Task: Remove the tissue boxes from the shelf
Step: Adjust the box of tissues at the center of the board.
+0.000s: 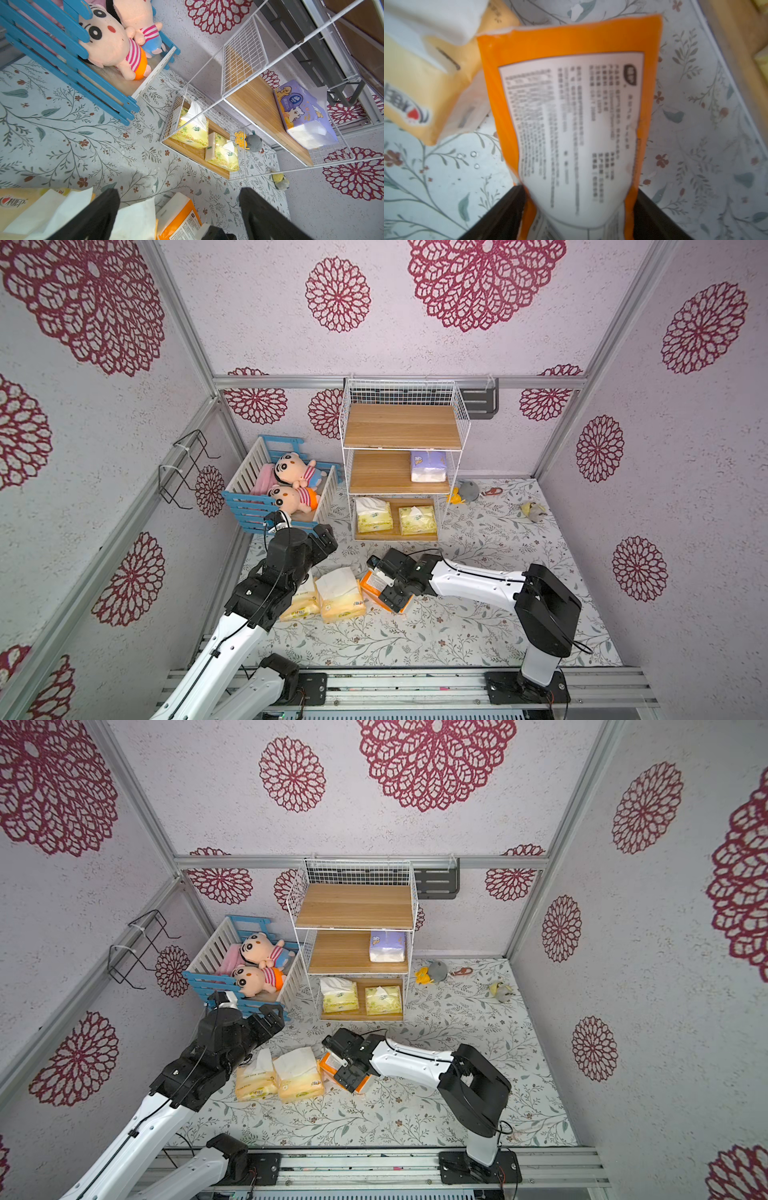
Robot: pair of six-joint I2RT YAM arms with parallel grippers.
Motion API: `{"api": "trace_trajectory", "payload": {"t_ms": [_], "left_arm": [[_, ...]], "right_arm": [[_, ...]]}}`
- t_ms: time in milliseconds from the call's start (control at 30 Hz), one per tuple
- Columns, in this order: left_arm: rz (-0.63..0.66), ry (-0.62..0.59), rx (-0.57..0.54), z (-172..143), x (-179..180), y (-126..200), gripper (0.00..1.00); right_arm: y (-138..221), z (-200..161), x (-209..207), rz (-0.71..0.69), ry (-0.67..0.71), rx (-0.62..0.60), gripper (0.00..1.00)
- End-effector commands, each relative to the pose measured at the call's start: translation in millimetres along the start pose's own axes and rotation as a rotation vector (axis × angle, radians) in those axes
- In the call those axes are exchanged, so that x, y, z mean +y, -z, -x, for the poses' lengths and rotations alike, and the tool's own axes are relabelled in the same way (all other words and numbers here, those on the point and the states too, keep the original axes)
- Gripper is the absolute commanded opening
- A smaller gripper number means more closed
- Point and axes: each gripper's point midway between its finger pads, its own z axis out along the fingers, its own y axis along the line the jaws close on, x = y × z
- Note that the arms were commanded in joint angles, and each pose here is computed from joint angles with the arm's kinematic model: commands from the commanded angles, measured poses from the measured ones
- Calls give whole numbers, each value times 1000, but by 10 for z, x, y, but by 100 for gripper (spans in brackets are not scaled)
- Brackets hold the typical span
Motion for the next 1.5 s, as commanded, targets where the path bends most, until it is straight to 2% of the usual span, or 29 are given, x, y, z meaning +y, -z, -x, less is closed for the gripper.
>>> {"api": "trace_trajectory", "payload": {"t_ms": [0, 100, 167, 267, 367, 500, 667, 767, 867, 967, 1067, 1100, 1333, 1467], "left_arm": [[4, -23, 0, 9, -5, 24, 97], [-1, -19, -3, 22, -24, 29, 97], [-7, -15, -4, 33, -41, 35, 97], [-15, -9, 2, 35, -64, 44, 97], [-24, 1, 16, 5, -72, 49, 97], [-41, 30, 39, -62, -75, 34, 97], [-103, 124, 108, -309, -96, -87, 97], [-166, 218, 170, -558, -93, -190, 97], [-288, 283, 210, -721, -183, -189, 97], [-351, 304, 222, -797, -176, -99, 97], [-418, 284, 243, -850, -212, 28, 97], [-443, 286, 254, -874, -233, 58, 97], [-575, 316, 337, -1006, -430, 96, 97], [-505, 269, 427, -1194, -394, -18, 97]], "right_arm": [[210, 182, -25, 27, -20, -105, 58], [382, 288, -104, 18, -42, -173, 40], [469, 328, -158, 22, -67, -207, 32], [607, 374, -253, 67, -139, -267, 27], [798, 396, -339, 175, -243, -362, 22], [1071, 400, -356, 428, -401, -510, 18], [1427, 382, -105, 811, -516, -689, 18], [1695, 346, -60, 987, -571, -802, 17], [1912, 228, -46, 1143, -609, -882, 15], [1975, 86, 9, 1270, -630, -884, 15], [2014, -10, 88, 1414, -636, -848, 16], [1932, -1, 111, 1434, -653, -799, 17], [1957, 104, 149, 1456, -590, -763, 18], [1891, 122, 135, 1444, -604, -754, 18]]}}
